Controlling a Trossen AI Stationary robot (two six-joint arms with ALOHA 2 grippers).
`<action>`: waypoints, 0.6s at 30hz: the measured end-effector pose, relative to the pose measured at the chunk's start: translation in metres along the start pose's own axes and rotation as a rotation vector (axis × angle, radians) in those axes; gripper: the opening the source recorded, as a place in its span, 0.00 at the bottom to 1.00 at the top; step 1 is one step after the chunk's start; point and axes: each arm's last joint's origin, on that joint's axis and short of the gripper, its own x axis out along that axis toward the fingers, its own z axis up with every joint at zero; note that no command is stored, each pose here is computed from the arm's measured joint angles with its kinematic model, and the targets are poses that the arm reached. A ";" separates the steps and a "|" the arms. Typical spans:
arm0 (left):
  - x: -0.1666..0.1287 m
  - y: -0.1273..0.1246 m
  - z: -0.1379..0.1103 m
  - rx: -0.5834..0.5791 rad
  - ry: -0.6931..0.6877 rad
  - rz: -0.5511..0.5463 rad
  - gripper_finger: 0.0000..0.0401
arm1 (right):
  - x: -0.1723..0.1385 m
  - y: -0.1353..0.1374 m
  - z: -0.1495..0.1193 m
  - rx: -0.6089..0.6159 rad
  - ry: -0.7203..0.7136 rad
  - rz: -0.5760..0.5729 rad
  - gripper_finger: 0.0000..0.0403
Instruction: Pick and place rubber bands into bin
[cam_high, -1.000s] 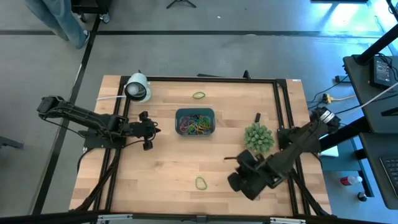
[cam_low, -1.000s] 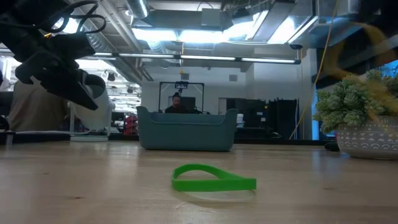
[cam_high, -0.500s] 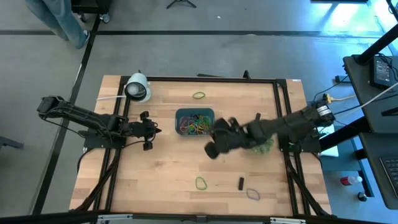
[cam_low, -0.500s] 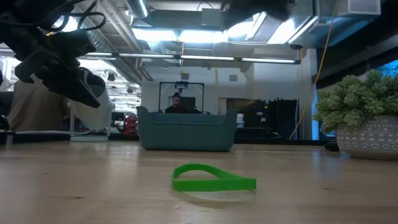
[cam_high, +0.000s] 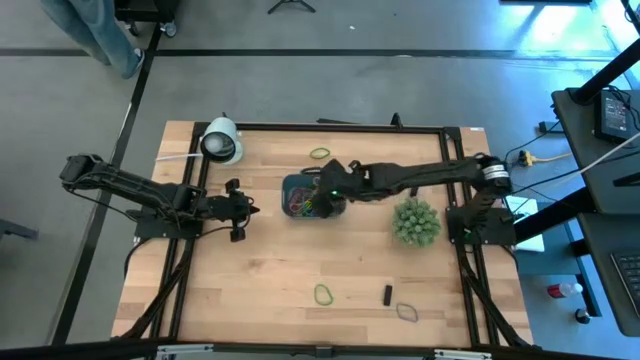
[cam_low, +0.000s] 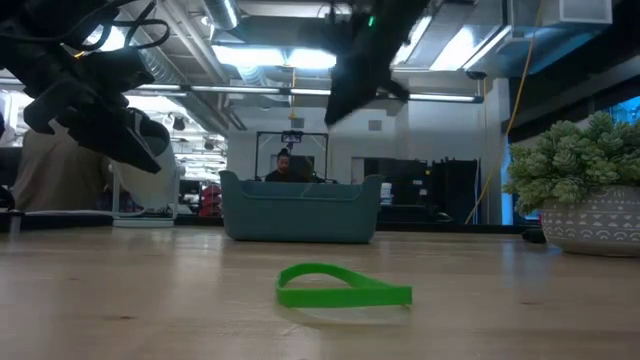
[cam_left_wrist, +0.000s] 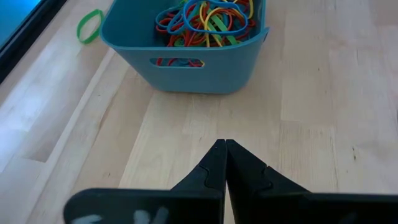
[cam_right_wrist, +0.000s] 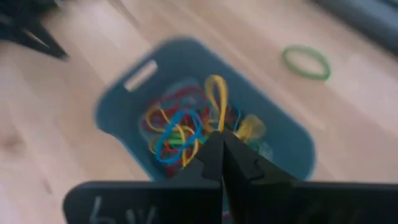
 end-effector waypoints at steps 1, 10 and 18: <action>0.000 0.000 0.000 0.002 0.000 0.000 0.00 | 0.009 -0.001 -0.002 -0.001 0.026 -0.004 0.00; 0.000 0.000 0.000 0.003 0.000 0.000 0.00 | 0.080 -0.006 -0.019 0.020 0.181 0.004 0.03; 0.000 0.000 0.000 0.002 0.000 0.000 0.00 | 0.086 -0.007 -0.019 0.068 0.203 0.020 0.17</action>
